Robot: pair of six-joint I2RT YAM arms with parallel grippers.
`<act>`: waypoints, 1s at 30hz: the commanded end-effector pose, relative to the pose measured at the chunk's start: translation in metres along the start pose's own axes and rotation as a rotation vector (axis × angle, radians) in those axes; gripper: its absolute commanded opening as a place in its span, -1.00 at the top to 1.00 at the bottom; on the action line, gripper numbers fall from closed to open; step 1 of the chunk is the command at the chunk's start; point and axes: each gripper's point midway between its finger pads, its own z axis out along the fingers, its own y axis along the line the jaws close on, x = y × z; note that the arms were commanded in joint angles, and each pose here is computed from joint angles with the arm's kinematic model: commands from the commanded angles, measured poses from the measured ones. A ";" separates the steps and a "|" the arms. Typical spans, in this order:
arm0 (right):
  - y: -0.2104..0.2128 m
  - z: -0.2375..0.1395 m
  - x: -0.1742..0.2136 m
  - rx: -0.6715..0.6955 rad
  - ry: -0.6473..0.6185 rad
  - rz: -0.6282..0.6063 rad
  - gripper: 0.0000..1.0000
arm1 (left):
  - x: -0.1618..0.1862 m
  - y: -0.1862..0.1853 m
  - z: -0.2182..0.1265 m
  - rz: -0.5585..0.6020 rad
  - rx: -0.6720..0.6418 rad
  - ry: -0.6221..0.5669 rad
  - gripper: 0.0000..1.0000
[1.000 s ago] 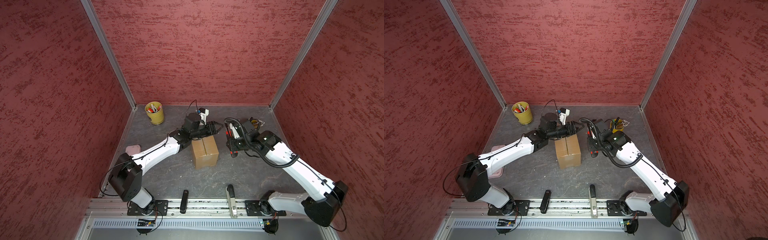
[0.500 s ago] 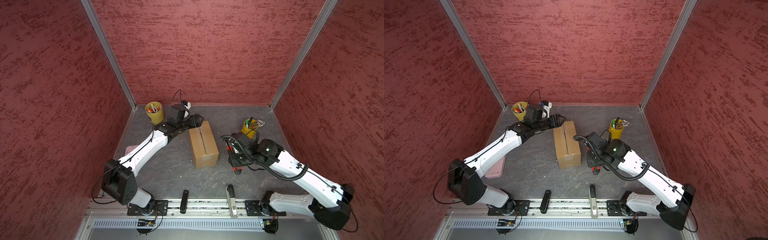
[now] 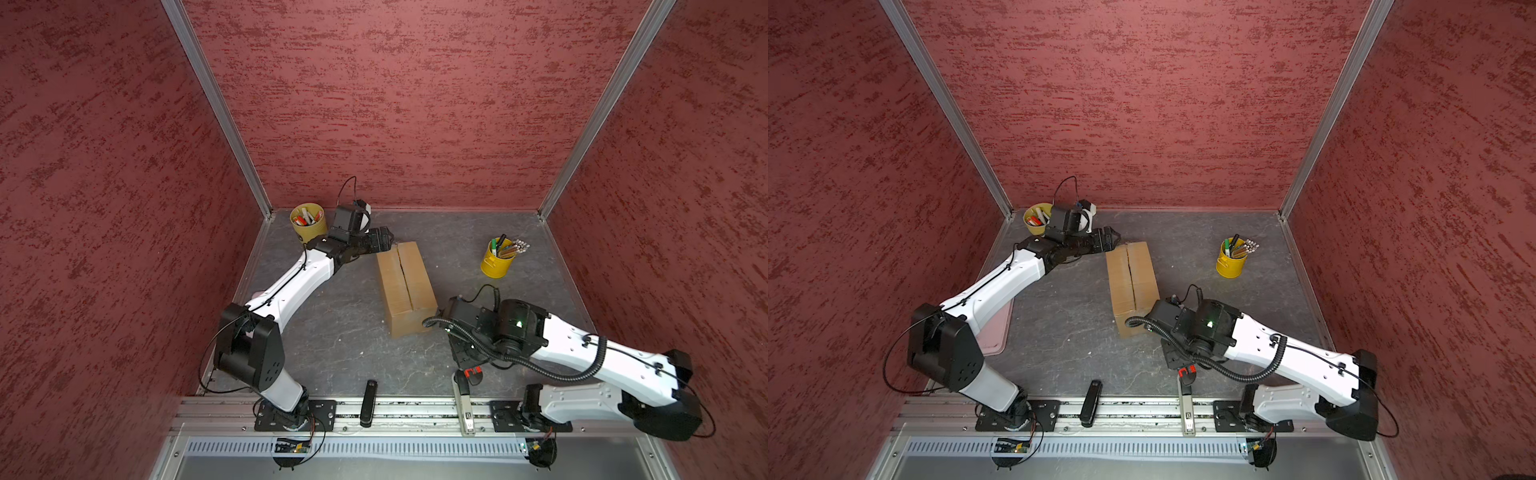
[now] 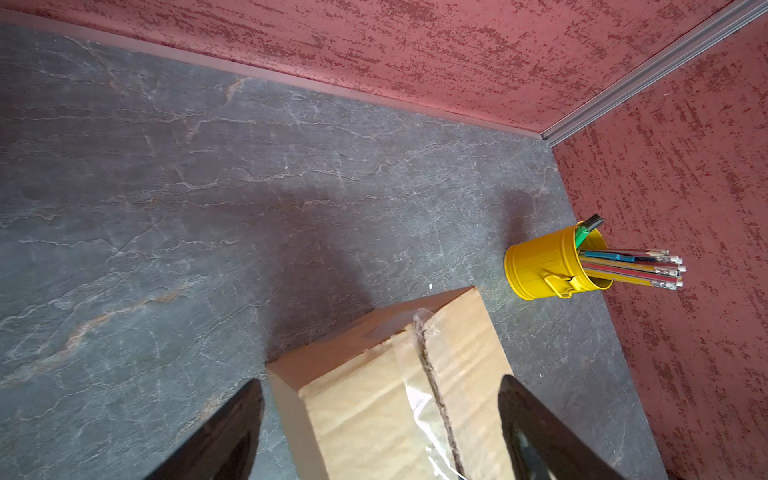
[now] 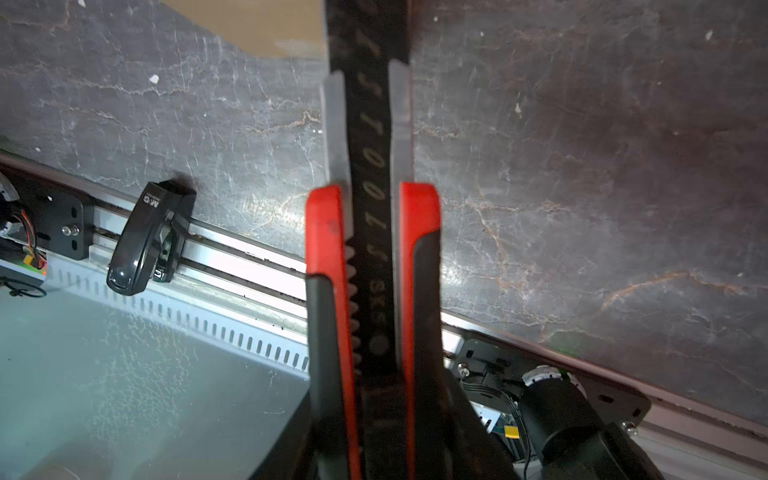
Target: Unpack the express box
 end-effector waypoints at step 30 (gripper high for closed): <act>0.024 0.032 -0.011 0.062 0.175 -0.018 1.00 | -0.014 0.001 0.048 0.047 0.170 -0.011 -0.89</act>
